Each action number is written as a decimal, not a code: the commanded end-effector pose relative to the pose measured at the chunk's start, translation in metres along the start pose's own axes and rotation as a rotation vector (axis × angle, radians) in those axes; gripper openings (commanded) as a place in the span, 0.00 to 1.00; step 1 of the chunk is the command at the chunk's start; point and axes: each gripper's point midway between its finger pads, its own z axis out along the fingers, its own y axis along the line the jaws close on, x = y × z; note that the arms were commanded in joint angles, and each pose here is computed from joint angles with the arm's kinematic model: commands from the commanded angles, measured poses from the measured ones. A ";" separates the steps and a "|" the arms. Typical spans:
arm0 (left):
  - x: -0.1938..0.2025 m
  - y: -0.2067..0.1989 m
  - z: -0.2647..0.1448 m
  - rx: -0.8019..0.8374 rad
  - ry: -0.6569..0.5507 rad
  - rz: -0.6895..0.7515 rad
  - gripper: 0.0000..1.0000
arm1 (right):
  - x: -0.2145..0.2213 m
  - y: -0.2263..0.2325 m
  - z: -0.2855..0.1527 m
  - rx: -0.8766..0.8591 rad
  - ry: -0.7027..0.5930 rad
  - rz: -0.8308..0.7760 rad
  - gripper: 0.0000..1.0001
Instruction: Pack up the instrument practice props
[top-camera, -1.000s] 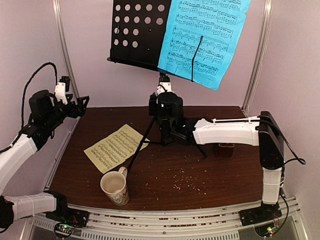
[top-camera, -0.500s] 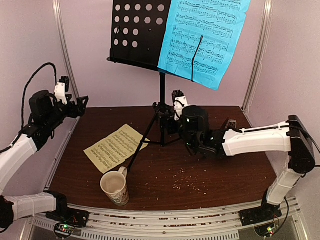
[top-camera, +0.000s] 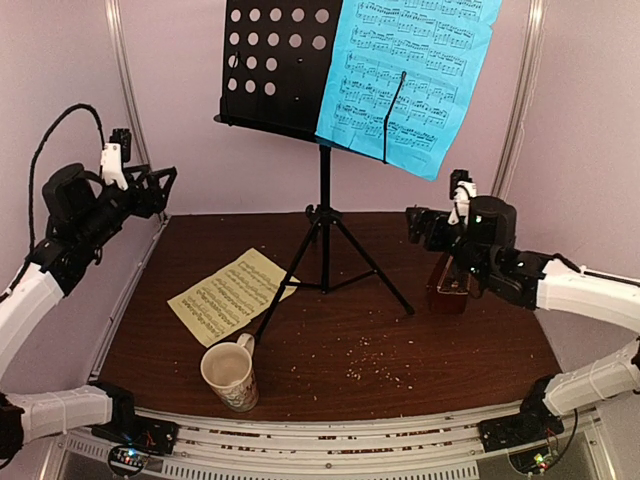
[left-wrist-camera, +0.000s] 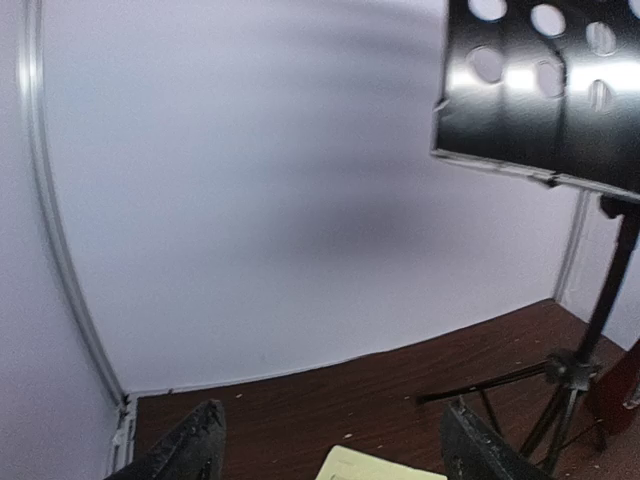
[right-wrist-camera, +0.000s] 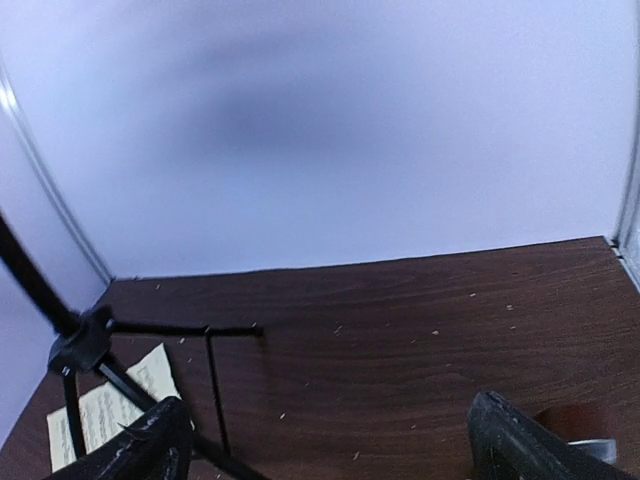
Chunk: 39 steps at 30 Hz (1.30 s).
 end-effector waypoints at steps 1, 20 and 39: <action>-0.049 -0.076 0.006 0.243 -0.074 0.013 0.75 | -0.026 -0.040 -0.007 0.002 0.017 0.110 0.98; -0.111 -0.282 0.027 0.798 -0.078 -0.165 0.63 | -0.225 0.042 -0.142 -0.715 -0.256 0.367 0.86; -0.142 -0.353 0.035 1.033 -0.130 -0.271 0.55 | -0.239 0.089 -0.150 -0.887 -0.259 0.305 0.55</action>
